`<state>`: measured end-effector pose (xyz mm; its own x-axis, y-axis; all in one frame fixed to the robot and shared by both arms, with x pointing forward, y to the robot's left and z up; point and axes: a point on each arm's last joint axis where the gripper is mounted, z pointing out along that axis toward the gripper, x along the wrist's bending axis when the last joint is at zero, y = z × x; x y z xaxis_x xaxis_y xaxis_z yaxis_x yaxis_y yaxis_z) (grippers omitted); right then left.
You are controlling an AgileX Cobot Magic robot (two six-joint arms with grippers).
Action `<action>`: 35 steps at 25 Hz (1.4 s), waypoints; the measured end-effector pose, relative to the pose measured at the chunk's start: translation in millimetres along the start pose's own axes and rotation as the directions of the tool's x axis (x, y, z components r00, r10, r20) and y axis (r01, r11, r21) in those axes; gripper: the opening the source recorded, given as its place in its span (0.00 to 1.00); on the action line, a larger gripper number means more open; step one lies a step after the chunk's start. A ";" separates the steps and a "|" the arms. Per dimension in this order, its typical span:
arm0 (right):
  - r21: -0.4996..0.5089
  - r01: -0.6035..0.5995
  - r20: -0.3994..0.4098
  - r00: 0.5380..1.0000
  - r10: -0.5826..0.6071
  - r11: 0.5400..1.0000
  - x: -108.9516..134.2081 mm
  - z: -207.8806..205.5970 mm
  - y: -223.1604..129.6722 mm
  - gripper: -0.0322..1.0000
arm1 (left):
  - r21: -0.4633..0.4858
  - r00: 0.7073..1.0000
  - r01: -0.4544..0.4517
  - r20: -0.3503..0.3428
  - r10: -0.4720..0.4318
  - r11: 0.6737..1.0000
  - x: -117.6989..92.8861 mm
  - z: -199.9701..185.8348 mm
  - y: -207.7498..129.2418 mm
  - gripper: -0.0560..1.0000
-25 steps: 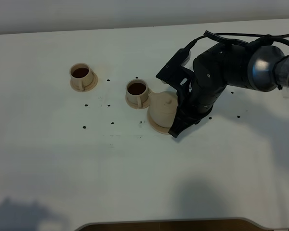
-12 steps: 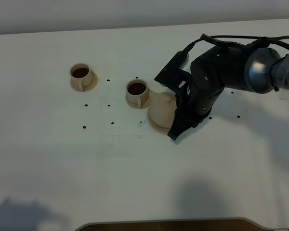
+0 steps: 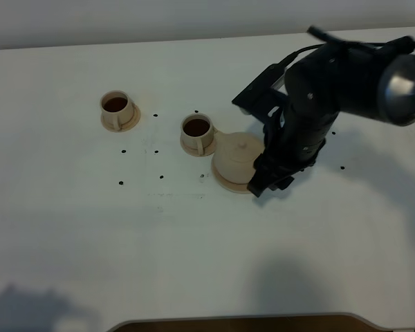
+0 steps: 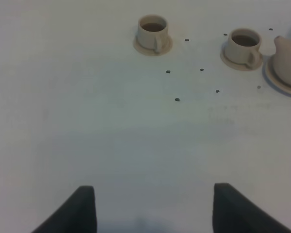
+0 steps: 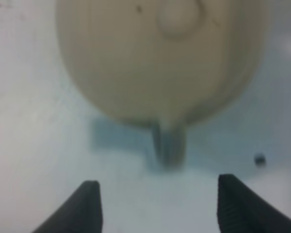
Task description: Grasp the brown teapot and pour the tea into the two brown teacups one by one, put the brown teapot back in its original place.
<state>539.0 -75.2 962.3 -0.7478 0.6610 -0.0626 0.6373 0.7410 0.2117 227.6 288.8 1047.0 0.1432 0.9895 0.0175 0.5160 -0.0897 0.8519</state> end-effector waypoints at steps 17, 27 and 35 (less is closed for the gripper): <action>0.029 -0.076 -0.040 0.996 0.078 0.997 30.9 -94.3 -135.0 0.54 | 0.000 1.000 0.000 0.000 0.000 1.000 0.0 0.0 0.0 0.57; -0.104 -0.097 -0.048 0.995 0.092 0.990 52.3 -108.9 -225.2 0.54 | 0.000 1.000 0.000 0.000 0.000 1.000 0.0 0.0 0.0 0.57; -0.190 -0.096 -0.038 0.995 0.091 0.977 59.1 -122.4 -257.4 0.54 | 0.000 1.000 0.000 0.000 0.000 1.000 0.0 0.0 0.0 0.57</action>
<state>308.0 -241.4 1023.5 -0.6935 0.7204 -0.0063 0.6591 0.6380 0.3981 227.6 288.8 1047.0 0.1432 0.9895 0.0175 0.5160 -0.0897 0.8519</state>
